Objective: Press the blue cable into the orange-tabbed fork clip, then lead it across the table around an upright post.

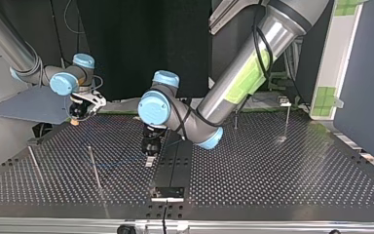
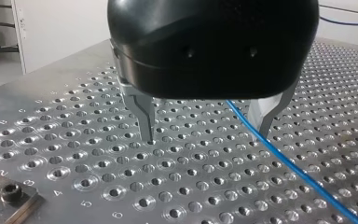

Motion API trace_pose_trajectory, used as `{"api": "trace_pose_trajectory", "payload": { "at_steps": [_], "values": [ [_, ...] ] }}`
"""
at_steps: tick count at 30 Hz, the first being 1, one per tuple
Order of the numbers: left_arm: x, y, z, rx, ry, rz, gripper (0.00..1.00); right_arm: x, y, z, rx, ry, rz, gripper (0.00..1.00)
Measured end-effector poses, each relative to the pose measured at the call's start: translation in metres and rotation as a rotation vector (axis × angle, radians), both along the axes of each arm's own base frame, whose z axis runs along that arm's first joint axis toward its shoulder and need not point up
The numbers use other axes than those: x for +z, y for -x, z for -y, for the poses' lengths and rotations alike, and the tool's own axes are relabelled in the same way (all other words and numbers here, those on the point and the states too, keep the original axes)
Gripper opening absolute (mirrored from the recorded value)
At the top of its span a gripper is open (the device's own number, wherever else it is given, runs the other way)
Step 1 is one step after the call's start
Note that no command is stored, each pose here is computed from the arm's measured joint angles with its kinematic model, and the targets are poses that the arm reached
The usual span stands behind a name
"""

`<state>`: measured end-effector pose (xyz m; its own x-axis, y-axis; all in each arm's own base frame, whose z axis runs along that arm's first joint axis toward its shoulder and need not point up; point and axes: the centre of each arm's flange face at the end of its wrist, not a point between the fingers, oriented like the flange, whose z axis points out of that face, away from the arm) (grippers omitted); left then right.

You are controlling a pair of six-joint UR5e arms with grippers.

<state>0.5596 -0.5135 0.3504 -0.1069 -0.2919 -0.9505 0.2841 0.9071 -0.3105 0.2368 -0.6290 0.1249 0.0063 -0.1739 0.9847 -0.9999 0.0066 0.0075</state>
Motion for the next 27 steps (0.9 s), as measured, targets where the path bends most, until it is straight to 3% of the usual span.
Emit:
{"api": "trace_pose_trajectory", "payload": {
  "at_steps": [14,27],
  "values": [
    [0.0,0.0,0.0,-0.001,0.0,0.0,1.0,-0.016,0.012,0.002,-0.032,-0.011,-0.001,0.0],
    [0.0,0.0,0.0,0.0,0.0,-0.001,1.0,-0.065,0.014,0.002,-0.038,-0.043,0.0,0.0]
  ]
}}
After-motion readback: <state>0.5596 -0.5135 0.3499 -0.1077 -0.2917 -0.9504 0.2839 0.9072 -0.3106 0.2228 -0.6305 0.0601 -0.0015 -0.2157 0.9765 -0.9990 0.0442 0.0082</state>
